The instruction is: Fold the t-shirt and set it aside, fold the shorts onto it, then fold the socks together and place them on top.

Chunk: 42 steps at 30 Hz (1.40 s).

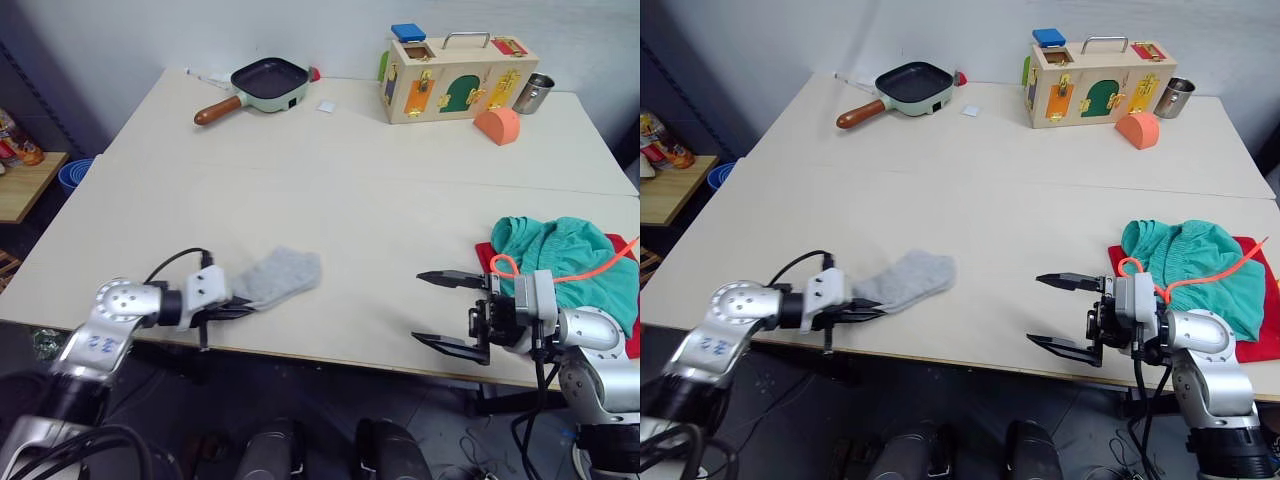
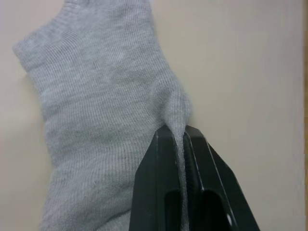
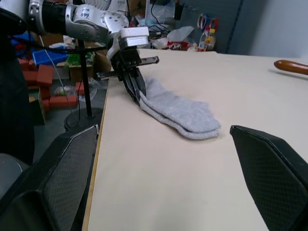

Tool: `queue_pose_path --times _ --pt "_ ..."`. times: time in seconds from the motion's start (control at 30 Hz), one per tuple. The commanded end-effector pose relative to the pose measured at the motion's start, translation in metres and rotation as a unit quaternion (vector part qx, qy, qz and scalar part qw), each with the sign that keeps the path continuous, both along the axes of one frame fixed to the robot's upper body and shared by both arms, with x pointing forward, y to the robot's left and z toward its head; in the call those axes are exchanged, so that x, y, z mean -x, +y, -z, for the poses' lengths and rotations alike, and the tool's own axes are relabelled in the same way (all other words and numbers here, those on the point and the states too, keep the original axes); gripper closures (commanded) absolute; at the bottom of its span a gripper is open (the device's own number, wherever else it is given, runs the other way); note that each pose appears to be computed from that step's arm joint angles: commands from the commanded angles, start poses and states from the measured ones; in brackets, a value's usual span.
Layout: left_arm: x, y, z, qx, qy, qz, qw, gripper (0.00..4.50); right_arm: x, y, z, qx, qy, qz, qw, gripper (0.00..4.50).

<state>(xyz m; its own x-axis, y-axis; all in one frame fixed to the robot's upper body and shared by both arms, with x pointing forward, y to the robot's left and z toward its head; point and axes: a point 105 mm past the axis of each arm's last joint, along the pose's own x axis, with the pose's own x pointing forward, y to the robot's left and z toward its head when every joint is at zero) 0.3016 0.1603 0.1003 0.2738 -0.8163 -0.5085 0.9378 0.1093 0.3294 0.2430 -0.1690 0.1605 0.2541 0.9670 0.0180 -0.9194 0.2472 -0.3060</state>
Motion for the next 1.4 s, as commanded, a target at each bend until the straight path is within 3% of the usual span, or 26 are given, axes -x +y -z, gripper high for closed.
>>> queue_pose_path --times 0.03,0.23,0.47,0.6,0.77,0.83,0.93,1.0,1.1,1.23,1.4 --pt "-0.003 -0.032 0.015 -0.026 0.003 0.097 0.995 4.49 0.007 -0.012 0.001 0.017 0.008 0.018 1.0 0.0" --pt "-0.023 -0.076 0.011 -0.011 -0.031 0.158 0.987 4.49 0.024 -0.024 0.024 0.046 0.042 0.046 0.997 0.0" --pt "-0.03 -0.083 0.01 -0.024 -0.062 0.185 0.981 4.49 0.031 -0.024 0.038 0.052 0.058 0.069 0.995 0.0" --pt "-0.029 -0.074 -0.01 0.039 -0.064 0.155 0.985 3.44 0.035 -0.013 0.039 0.012 0.081 0.064 0.995 0.0" --pt "-0.007 -0.059 -0.047 0.133 -0.052 0.158 0.977 1.9 0.025 0.004 0.025 -0.018 0.09 0.049 0.995 0.0" --pt "-0.006 -0.053 -0.06 0.169 -0.034 0.131 0.976 1.87 0.019 0.013 0.02 -0.022 0.091 0.043 0.995 0.38" --pt "-0.009 -0.05 -0.071 0.215 -0.005 0.079 0.973 1.87 -0.001 0.031 0.014 -0.028 0.076 0.06 0.995 1.27" --pt "-0.018 -0.048 -0.068 0.228 -0.009 0.021 0.973 2.27 -0.018 0.052 0.014 -0.01 0.052 0.069 0.996 1.99" --pt "-0.033 -0.058 -0.038 0.213 0.014 -0.073 0.974 3.1 -0.065 0.082 0.013 -0.003 0.026 0.154 0.988 3.04" --pt "-0.036 -0.071 -0.032 0.23 0.025 -0.107 0.967 4.42 -0.084 0.104 0.022 0.024 0.027 0.168 0.985 4.49" --pt "-0.031 -0.076 -0.011 0.201 0.053 -0.131 0.969 4.48 -0.091 0.114 0.038 0.052 0.029 0.177 0.982 4.5"
